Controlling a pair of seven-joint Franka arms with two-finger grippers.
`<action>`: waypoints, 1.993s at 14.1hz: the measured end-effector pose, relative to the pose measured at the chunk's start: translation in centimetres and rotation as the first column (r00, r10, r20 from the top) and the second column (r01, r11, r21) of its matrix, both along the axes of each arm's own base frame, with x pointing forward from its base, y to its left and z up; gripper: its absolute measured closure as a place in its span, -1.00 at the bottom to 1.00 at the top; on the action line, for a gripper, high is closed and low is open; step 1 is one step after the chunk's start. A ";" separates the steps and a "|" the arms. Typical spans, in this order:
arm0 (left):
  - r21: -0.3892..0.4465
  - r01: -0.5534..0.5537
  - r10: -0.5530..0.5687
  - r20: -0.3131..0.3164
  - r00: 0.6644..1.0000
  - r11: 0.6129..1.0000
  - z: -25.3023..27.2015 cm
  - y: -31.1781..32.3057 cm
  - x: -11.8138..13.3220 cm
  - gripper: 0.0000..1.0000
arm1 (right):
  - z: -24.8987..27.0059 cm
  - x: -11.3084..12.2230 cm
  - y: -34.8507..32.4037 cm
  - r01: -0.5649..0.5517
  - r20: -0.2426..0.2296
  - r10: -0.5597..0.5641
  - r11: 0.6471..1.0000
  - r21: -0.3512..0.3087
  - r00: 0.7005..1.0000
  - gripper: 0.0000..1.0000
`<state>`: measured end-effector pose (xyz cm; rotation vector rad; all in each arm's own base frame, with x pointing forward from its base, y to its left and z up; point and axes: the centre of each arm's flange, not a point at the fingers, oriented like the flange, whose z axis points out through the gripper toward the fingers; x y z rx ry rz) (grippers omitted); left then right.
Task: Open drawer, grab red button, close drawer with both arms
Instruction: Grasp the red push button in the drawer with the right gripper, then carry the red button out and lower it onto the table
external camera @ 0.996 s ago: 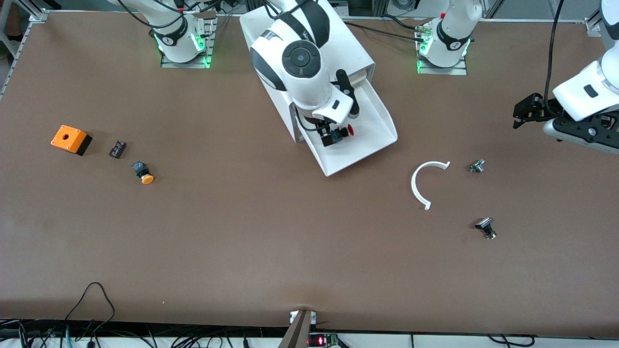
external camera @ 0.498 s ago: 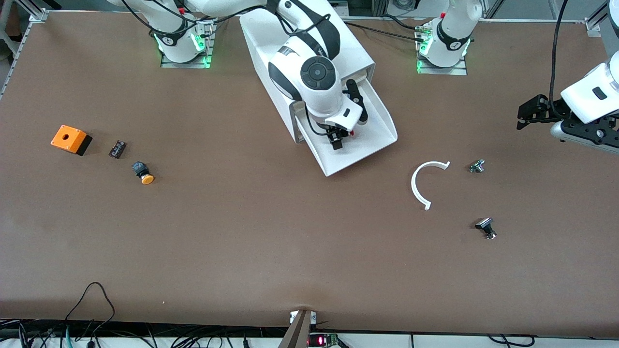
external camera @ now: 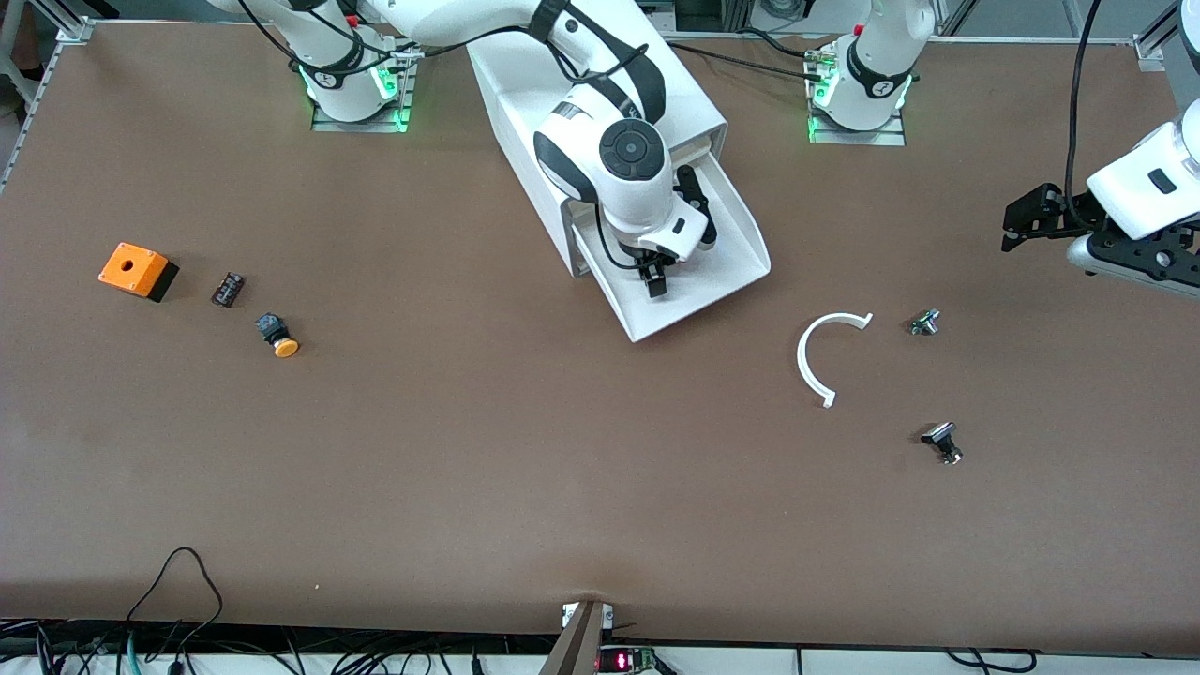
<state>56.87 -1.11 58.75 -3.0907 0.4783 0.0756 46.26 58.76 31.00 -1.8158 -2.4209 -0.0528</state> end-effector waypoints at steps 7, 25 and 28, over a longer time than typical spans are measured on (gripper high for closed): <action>0.000 0.000 0.000 -0.001 1.000 1.000 0.0 0.0 0.0 -1.00 | 1.5 0.4 0.3 -0.002 0.053 0.002 1.000 0.000 0.999 0.18; -0.015 0.005 -0.005 -0.001 1.000 1.000 0.0 -0.5 0.0 -1.00 | 20.3 20.5 -28.1 0.627 0.071 -0.629 0.778 0.050 0.774 0.18; -0.031 0.005 -0.005 -0.001 1.000 1.000 0.1 -0.8 0.0 -1.00 | 18.8 21.2 -30.1 0.662 0.061 -0.661 0.749 0.010 0.748 0.18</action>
